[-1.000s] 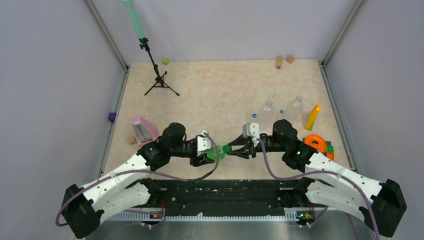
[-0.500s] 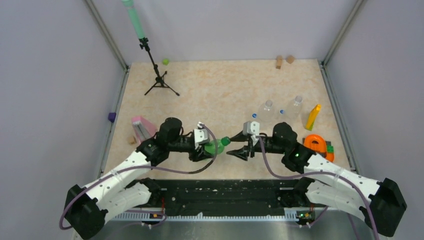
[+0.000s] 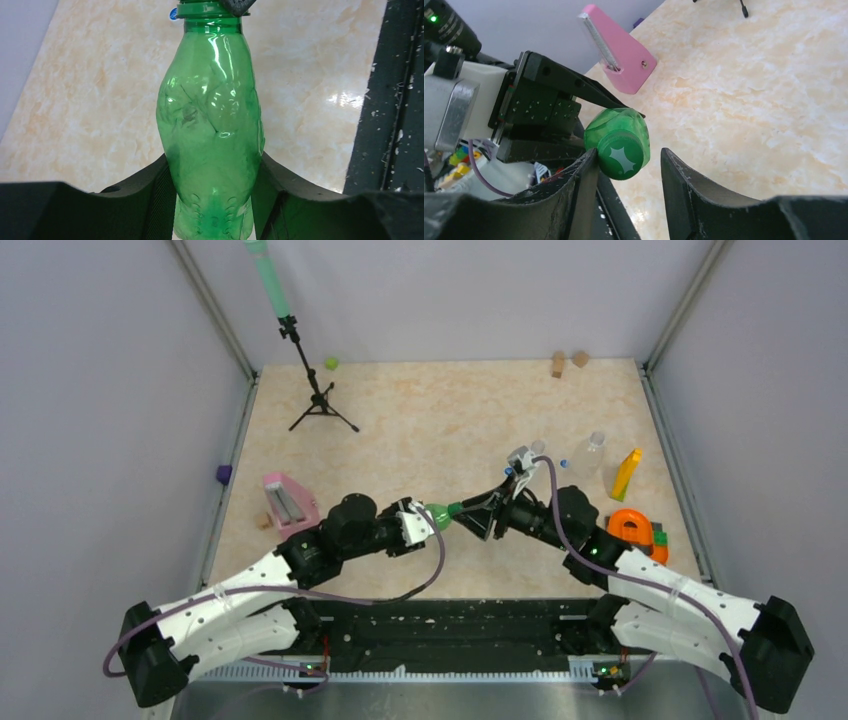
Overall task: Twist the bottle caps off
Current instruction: Unscrew the bottle cap from the plastic bottle.
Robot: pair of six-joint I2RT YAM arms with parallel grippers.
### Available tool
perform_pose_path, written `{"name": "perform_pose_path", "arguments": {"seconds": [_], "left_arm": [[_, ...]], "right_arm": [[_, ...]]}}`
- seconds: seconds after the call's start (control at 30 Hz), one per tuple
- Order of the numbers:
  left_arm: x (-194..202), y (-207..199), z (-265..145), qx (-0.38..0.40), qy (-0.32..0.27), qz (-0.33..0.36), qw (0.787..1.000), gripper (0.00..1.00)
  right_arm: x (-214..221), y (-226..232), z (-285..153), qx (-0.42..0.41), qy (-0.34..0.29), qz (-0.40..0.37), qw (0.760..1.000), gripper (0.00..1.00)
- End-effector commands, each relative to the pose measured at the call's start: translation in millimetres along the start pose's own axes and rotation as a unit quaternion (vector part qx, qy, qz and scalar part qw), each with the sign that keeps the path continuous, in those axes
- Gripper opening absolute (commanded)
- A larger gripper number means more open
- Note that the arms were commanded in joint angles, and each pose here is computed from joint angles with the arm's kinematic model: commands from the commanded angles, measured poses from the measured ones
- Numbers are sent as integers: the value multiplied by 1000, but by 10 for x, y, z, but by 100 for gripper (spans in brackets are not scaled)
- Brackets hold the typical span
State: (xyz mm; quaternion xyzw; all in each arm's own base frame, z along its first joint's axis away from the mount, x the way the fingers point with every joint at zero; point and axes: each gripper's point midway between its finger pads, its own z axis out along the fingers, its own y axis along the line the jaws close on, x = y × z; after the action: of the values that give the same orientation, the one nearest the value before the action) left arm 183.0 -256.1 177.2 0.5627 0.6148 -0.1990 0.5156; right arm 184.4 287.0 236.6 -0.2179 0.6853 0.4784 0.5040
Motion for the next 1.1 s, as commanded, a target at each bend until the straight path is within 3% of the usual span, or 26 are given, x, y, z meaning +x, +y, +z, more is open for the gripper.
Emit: {"name": "perform_pose_path", "arguments": {"seconds": [0.0, 0.07, 0.17, 0.27, 0.4, 0.8, 0.87, 0.97, 1.07], "left_arm": [[-160, 153, -19, -41, -21, 31, 998, 0], [-148, 143, -19, -39, -20, 34, 998, 0], [-139, 134, -28, -38, -18, 37, 998, 0], [-111, 117, -23, -34, -14, 37, 999, 0], [-90, 108, -5, -31, -9, 35, 999, 0], [-53, 116, 17, -37, -4, 24, 999, 0], [-45, 115, 14, -37, -3, 24, 999, 0], [-38, 110, 20, -36, -2, 23, 999, 0], [-43, 102, 30, -33, -3, 22, 999, 0]], "right_arm": [[-229, 43, 108, 11, -35, 64, 997, 44], [-210, 43, 121, 8, -38, 70, 997, 43], [-240, 55, 121, 1, -51, 72, 996, 33], [-282, 68, 115, -1, -60, 73, 996, 44], [-293, 77, 119, -4, -62, 77, 995, 47], [-121, 122, 110, -18, -18, 69, 997, 34], [-140, 129, 81, -18, -21, 65, 998, 35], [-152, 140, 48, -18, -22, 59, 998, 47], [-168, 154, 23, -20, -25, 57, 998, 47]]}}
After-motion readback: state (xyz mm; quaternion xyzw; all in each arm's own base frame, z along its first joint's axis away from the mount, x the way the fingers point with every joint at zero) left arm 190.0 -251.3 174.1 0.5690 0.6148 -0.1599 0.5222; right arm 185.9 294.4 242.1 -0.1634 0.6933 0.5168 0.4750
